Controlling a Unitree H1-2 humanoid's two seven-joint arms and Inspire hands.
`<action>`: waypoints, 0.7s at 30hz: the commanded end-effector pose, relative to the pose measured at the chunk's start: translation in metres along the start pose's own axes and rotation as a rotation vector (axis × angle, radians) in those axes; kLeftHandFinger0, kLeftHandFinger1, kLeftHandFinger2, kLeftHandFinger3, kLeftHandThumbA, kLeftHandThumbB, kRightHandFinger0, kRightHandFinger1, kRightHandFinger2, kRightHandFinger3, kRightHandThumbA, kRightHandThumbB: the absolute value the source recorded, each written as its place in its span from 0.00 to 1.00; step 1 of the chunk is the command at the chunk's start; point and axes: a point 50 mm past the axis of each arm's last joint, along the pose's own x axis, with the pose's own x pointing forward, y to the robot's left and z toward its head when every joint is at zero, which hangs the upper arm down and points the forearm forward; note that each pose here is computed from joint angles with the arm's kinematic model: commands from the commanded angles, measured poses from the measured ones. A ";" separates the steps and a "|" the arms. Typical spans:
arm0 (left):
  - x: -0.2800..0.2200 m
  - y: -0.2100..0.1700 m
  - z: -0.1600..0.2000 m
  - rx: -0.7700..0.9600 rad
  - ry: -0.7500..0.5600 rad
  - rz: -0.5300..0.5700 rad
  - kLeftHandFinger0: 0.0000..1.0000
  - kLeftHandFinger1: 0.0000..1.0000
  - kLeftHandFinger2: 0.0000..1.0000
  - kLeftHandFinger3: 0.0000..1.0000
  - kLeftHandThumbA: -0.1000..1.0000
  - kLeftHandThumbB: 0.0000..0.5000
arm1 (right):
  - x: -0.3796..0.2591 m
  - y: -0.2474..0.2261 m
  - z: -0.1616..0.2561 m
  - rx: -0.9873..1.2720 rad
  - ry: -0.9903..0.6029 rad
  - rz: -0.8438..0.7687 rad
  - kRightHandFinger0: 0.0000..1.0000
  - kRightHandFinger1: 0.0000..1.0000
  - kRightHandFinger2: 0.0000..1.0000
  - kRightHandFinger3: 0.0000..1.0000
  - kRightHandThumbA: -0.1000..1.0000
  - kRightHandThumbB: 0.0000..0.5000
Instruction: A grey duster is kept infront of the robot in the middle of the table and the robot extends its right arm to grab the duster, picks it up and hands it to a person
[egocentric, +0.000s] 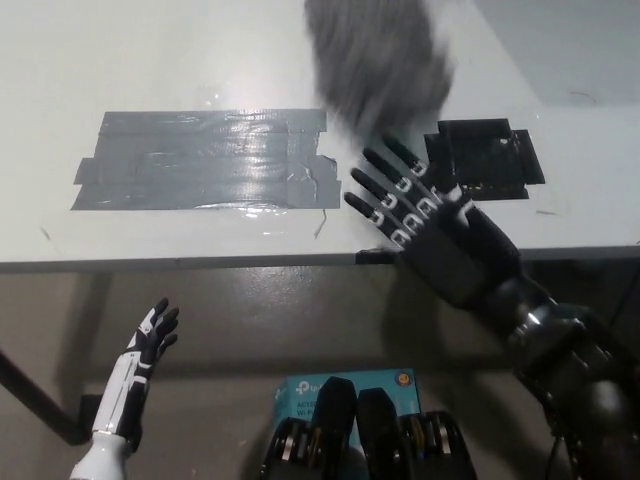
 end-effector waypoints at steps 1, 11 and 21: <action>0.007 0.010 0.009 0.024 -0.041 -0.009 1.00 1.00 1.00 1.00 1.00 0.74 | -0.030 0.002 0.010 -0.219 -0.069 0.055 1.00 1.00 1.00 1.00 0.98 0.92; 0.005 0.008 0.005 0.010 -0.033 -0.012 1.00 1.00 1.00 1.00 1.00 0.71 | -0.095 -0.024 -0.008 -0.454 -0.072 -0.145 1.00 1.00 1.00 1.00 0.86 0.83; 0.003 0.005 0.001 0.020 -0.028 -0.009 1.00 1.00 1.00 1.00 1.00 0.71 | -0.126 -0.069 -0.031 -0.608 0.006 -0.328 1.00 1.00 1.00 1.00 0.85 0.79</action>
